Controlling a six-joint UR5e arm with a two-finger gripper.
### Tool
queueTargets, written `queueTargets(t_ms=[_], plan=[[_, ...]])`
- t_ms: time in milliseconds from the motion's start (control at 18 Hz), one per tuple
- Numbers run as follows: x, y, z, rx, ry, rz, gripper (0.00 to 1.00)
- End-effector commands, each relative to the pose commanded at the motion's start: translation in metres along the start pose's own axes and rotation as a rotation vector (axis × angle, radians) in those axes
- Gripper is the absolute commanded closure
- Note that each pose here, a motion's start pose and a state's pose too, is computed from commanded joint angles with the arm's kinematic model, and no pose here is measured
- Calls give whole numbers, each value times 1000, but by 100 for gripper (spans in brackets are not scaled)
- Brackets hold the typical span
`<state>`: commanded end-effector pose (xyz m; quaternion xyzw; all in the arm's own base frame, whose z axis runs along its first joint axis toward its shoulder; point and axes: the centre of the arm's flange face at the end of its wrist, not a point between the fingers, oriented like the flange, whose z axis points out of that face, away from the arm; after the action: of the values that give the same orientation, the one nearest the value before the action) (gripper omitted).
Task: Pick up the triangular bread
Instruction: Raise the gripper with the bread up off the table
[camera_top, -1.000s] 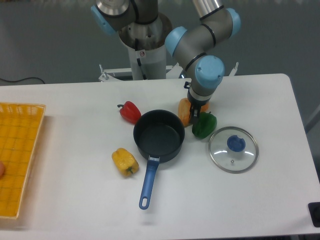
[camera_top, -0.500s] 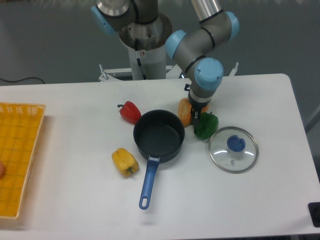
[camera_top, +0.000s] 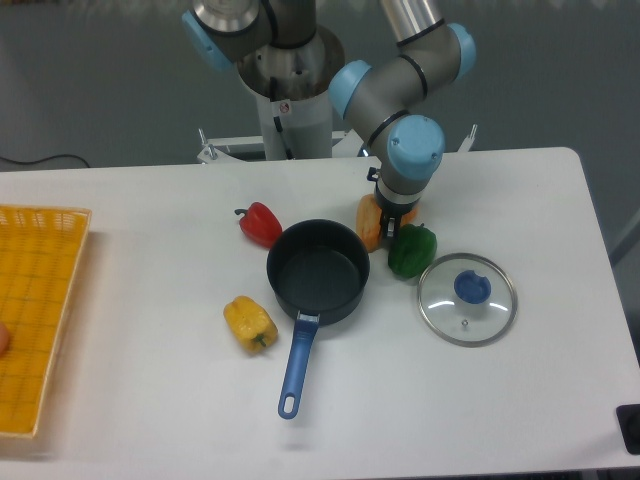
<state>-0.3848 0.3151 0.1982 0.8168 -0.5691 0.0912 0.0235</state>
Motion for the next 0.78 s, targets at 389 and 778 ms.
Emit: queueTargets(t_ms=[389, 778], plan=[[-1, 5, -9, -27, 3, -9, 100], [-4, 10, -34, -51, -6, -16, 100]])
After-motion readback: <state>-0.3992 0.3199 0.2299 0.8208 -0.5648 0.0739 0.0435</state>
